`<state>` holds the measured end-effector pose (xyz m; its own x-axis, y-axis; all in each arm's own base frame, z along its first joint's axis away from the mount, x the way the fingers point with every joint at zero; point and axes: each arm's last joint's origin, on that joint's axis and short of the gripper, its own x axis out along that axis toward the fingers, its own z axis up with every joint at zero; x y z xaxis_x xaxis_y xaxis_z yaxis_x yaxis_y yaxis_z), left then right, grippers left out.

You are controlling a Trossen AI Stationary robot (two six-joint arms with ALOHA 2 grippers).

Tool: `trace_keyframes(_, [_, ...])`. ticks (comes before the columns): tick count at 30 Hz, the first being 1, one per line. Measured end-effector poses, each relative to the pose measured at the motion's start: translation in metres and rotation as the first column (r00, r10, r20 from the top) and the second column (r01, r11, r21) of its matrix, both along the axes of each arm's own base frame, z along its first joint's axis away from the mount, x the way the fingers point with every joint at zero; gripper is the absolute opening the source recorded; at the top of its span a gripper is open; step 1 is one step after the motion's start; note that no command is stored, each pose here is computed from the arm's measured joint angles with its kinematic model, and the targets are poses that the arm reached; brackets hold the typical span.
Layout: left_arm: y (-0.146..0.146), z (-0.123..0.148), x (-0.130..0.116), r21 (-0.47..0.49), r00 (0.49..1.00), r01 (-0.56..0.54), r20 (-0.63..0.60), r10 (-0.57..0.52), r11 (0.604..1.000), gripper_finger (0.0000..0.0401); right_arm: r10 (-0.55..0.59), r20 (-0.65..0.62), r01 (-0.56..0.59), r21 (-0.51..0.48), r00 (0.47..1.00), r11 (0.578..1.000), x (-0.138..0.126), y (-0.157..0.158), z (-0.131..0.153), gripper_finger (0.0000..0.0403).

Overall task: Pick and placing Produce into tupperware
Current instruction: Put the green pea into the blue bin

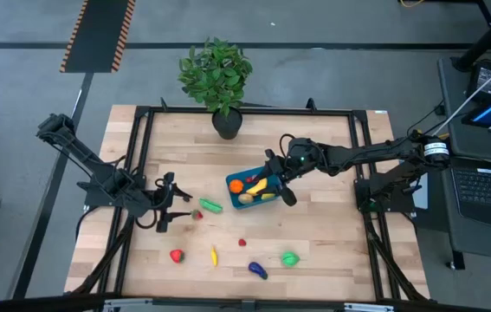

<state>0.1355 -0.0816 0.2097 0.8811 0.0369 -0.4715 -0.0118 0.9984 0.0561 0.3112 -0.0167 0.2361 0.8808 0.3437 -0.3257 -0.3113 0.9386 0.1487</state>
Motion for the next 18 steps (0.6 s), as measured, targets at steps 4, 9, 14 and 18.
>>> trace_keyframes(4, [0.003,0.0,0.002,-0.012,1.0,-0.027,0.001,0.027,1.0,0.0239,-0.006,-0.022,0.006,0.017,1.0,1.0,-0.001,0.0,-0.001,0.0207])
trace_keyframes(9, [0.013,-0.001,0.01,-0.115,0.995,-0.098,-0.026,0.096,0.989,0.0239,-0.006,-0.069,0.008,0.022,0.998,1.0,-0.002,0.0,-0.005,0.0207])
trace_keyframes(14, [0.023,-0.01,0.024,-0.121,0.991,-0.104,-0.095,0.093,0.987,0.0239,-0.003,-0.12,0.004,0.008,0.993,1.0,-0.005,-0.001,-0.01,0.0207])
trace_keyframes(18, [0.03,-0.017,0.037,-0.077,0.981,-0.103,-0.173,0.089,0.992,0.0239,-0.003,-0.138,0.004,0.009,0.99,1.0,-0.006,0.0,-0.012,0.0207])
